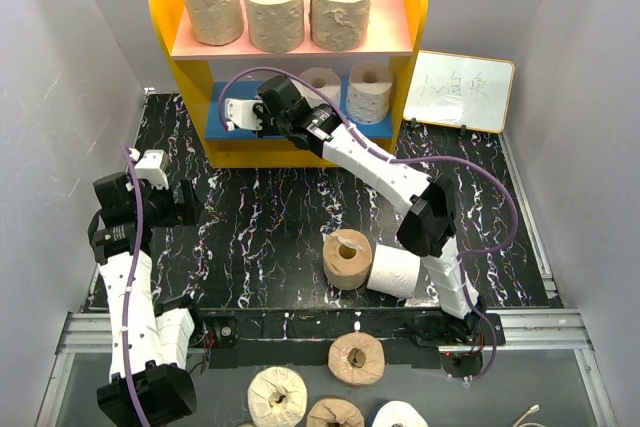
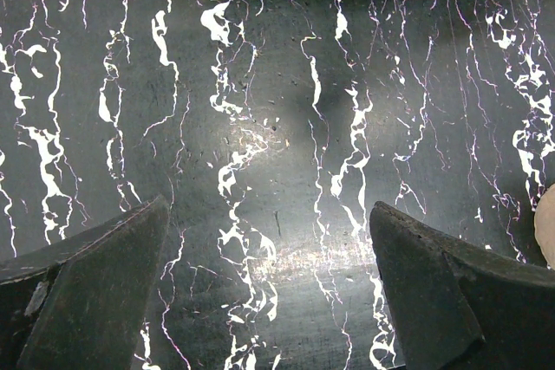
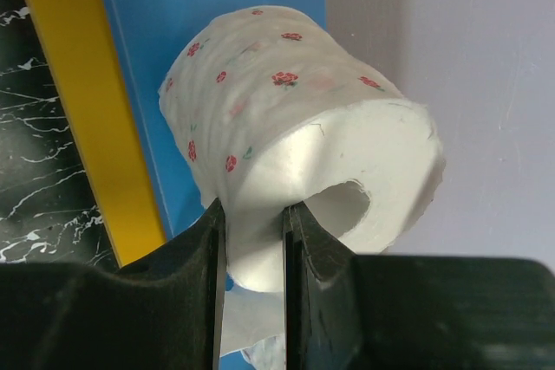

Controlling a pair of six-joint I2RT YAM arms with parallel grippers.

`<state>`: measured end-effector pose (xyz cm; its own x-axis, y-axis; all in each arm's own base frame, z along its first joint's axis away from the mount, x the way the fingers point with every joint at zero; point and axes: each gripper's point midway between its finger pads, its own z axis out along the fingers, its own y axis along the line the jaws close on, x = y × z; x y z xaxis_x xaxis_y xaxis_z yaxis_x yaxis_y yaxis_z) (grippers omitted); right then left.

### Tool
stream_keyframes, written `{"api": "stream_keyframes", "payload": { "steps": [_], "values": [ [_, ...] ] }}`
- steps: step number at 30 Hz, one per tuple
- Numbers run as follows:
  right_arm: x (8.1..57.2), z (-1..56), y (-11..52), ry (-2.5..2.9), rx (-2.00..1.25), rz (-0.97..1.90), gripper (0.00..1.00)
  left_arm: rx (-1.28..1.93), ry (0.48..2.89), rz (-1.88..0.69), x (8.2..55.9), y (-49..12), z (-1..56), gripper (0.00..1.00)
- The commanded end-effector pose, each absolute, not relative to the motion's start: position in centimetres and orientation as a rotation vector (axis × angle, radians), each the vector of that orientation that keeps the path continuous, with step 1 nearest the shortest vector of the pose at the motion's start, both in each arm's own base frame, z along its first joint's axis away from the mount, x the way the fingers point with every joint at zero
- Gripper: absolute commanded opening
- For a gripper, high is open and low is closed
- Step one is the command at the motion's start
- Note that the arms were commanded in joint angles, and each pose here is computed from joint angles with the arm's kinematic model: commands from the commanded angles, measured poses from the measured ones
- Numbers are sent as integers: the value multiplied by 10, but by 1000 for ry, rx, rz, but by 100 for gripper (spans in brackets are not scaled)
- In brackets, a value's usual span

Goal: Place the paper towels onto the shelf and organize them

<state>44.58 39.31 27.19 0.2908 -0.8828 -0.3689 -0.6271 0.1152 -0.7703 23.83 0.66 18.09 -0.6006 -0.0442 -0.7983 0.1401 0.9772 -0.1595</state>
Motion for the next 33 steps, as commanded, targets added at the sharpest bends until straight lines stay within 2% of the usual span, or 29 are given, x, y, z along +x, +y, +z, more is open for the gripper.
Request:
{"api": "stream_keyframes", "payload": {
  "steps": [1, 5, 10, 12, 25, 27, 28, 29, 30, 31, 33],
  "values": [
    [470, 317, 382, 1359, -1443, -374, 0, 80, 2194, -271, 239, 5, 181, 99],
    [475, 325, 378, 1344, -1400, -364, 2, 76, 2197, -275, 239, 5, 180, 99],
    [474, 342, 384, 1307, -1328, -332, 28, 73, 2199, -272, 239, 5, 179, 99],
    [472, 348, 386, 1286, -1311, -334, 34, 72, 2198, -271, 240, 5, 180, 99],
    [460, 388, 391, 1201, -1249, -352, 37, 67, 2204, -271, 240, 6, 178, 99],
    [455, 395, 391, 1190, -1238, -351, 40, 67, 2204, -271, 240, 6, 178, 99],
    [451, 400, 391, 1183, -1224, -353, 47, 65, 2206, -271, 240, 6, 178, 99],
    [446, 405, 390, 1181, -1204, -355, 63, 64, 2206, -271, 240, 6, 178, 99],
    [439, 411, 389, 1178, -1171, -354, 94, 63, 2206, -271, 240, 6, 178, 99],
    [429, 423, 388, 1176, -1092, -339, 98, 65, 2207, -274, 240, 6, 178, 99],
    [397, 459, 382, 1141, -884, -266, 99, 68, 2208, -276, 239, 5, 178, 99]
  ]
}}
